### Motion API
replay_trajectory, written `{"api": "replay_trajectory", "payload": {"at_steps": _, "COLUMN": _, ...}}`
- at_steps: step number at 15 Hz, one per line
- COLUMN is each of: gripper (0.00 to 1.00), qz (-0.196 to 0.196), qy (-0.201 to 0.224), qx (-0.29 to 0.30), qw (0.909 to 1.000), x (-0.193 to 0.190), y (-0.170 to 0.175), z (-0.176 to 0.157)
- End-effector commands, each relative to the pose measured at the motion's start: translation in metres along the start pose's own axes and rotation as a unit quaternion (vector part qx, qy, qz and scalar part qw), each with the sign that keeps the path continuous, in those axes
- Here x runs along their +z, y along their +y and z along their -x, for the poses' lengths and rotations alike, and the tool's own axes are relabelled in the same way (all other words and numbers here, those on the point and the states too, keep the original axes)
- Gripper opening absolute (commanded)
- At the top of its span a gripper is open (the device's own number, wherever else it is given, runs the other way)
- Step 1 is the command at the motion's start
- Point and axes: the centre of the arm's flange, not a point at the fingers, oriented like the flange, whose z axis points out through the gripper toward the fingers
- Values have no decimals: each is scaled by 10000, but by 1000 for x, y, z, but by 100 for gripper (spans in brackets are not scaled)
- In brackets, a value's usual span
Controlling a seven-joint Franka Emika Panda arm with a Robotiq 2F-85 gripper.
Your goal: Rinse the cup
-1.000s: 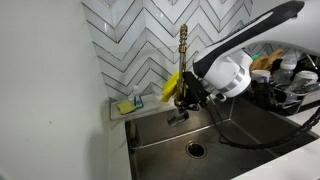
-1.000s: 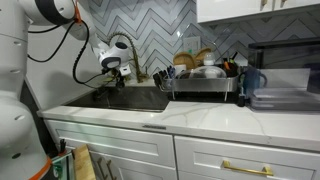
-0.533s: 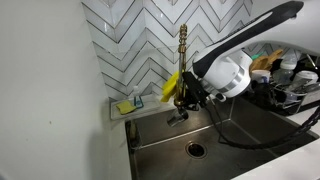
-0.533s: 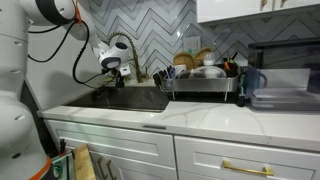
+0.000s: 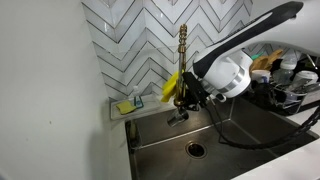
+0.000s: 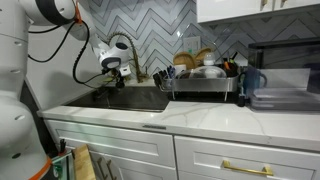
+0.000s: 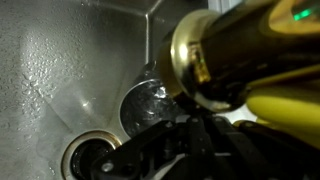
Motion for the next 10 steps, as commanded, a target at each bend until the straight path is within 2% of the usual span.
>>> {"api": "replay_trajectory", "payload": {"at_steps": 1, "gripper": 1, "qz": 20, "qy": -71, "qx": 75, "qw": 9999, "x": -3, "y": 8, "z": -2}}
{"api": "replay_trajectory", "payload": {"at_steps": 5, "gripper": 1, "qz": 401, "qy": 80, "qx": 136, "qw": 9991, "x": -12, "y": 24, "z": -13}}
{"api": "replay_trajectory", "payload": {"at_steps": 7, "gripper": 1, "qz": 751, "qy": 312, "qx": 203, "qw": 9965, "x": -21, "y": 37, "z": -24}}
{"api": "replay_trajectory", "payload": {"at_steps": 10, "gripper": 1, "qz": 1075, "qy": 647, "qx": 142, "qw": 9920, "x": -45, "y": 55, "z": -40}}
